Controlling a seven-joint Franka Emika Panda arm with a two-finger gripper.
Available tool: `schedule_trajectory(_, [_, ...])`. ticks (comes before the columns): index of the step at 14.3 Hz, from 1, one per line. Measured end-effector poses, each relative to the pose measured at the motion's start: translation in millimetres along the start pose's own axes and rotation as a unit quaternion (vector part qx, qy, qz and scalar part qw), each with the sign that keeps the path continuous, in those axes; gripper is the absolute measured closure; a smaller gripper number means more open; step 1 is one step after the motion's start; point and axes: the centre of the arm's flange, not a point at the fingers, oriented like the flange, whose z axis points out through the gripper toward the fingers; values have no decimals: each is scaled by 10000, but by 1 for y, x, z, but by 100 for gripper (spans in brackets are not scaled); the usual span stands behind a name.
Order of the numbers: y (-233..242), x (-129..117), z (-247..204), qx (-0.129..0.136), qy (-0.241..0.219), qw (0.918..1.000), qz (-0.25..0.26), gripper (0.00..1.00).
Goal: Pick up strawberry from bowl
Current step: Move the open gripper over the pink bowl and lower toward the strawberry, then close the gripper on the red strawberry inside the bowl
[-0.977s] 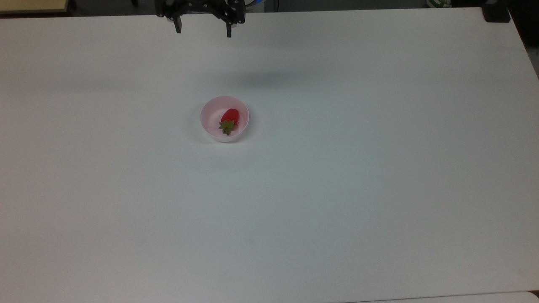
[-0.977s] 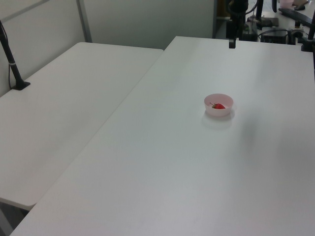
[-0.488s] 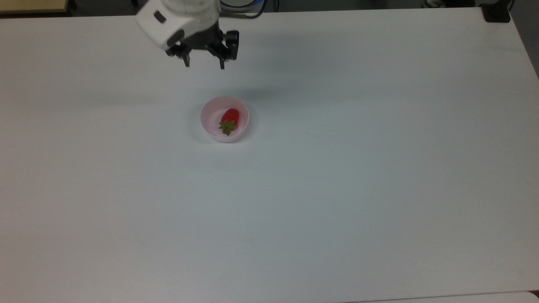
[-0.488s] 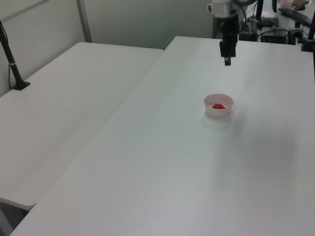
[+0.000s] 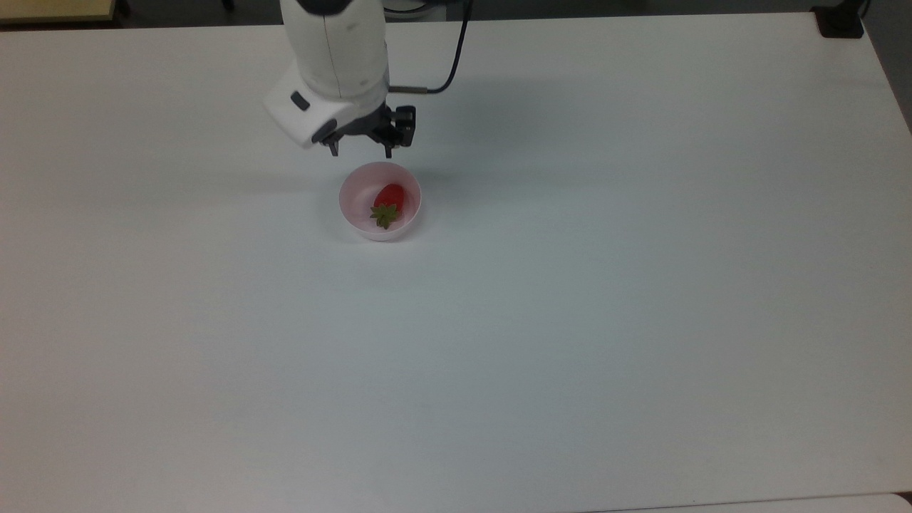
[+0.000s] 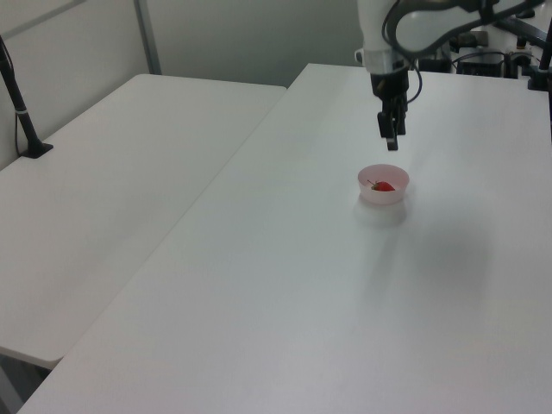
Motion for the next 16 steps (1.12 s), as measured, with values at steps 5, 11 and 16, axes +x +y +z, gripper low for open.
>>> schedule_trajectory(5, [-13,20,46,-8,80,9996,282,29])
schedule_trajectory(11, [-27,26,62,-27,44,9991,409,29])
schedule_trajectory(16, [-30,30,72,-29,51,9990,443,32])
